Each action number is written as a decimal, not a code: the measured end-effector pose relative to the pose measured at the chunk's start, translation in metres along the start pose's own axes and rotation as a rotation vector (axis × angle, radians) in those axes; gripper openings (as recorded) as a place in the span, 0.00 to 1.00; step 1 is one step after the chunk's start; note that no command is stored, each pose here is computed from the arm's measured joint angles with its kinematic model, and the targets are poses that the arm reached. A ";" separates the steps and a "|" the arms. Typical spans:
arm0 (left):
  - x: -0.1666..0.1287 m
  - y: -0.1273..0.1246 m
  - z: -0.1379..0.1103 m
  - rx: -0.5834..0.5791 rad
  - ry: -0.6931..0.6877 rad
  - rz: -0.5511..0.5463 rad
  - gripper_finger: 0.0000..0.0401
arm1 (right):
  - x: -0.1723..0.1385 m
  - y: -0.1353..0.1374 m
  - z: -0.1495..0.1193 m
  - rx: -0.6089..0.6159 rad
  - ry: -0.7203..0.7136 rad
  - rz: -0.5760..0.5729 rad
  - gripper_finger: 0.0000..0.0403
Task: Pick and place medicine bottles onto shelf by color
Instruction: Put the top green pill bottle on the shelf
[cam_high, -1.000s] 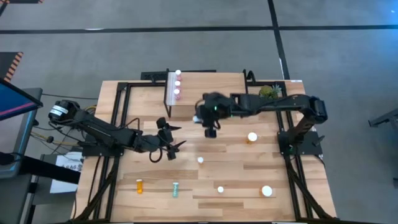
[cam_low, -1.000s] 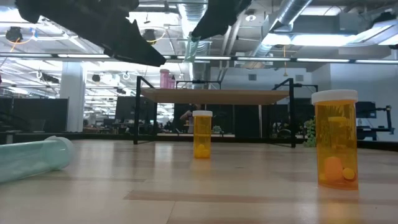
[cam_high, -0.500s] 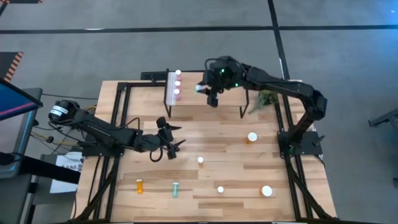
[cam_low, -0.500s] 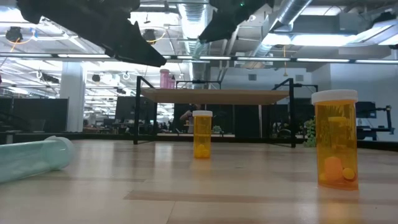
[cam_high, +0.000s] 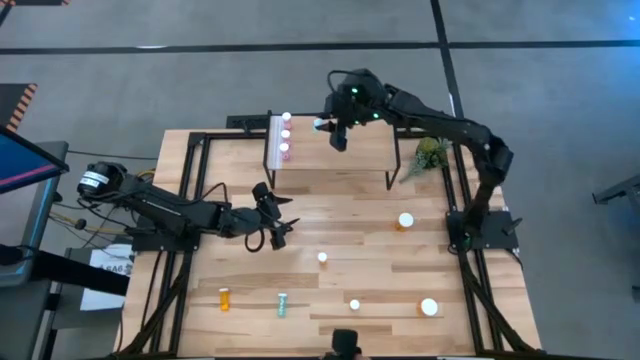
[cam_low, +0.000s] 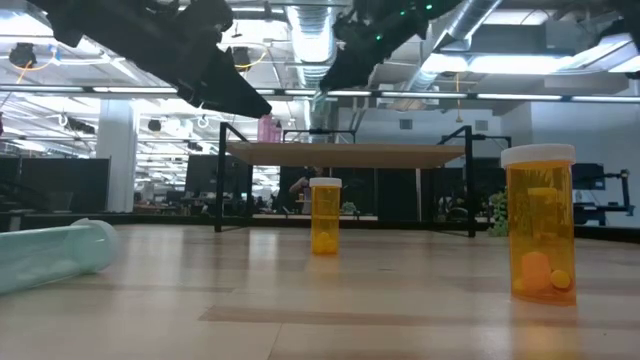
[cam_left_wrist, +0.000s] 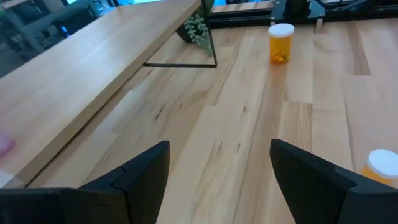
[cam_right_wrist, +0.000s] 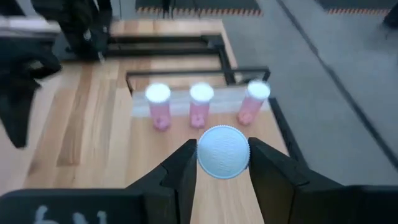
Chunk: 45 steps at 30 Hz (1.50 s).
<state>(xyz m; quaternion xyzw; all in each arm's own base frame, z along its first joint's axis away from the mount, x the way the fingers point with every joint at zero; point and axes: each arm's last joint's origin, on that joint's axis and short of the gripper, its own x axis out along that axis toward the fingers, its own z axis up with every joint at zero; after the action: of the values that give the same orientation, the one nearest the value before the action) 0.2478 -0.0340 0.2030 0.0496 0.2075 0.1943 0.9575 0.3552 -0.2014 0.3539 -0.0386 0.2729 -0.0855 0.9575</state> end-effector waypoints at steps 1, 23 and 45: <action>0.000 0.000 0.000 -0.003 0.002 0.000 0.66 | 0.004 -0.003 0.000 0.007 0.025 0.002 0.39; -0.001 -0.001 -0.003 -0.037 0.031 -0.024 0.66 | 0.047 -0.037 0.001 0.078 0.200 0.020 0.39; -0.001 -0.002 -0.003 -0.056 0.028 -0.048 0.66 | 0.059 -0.037 -0.009 0.142 0.243 0.028 0.39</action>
<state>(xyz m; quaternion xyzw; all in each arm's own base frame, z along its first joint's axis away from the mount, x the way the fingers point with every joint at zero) 0.2469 -0.0360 0.2004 0.0149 0.2165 0.1775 0.9599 0.3950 -0.2486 0.3205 0.0437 0.3808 -0.0954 0.9187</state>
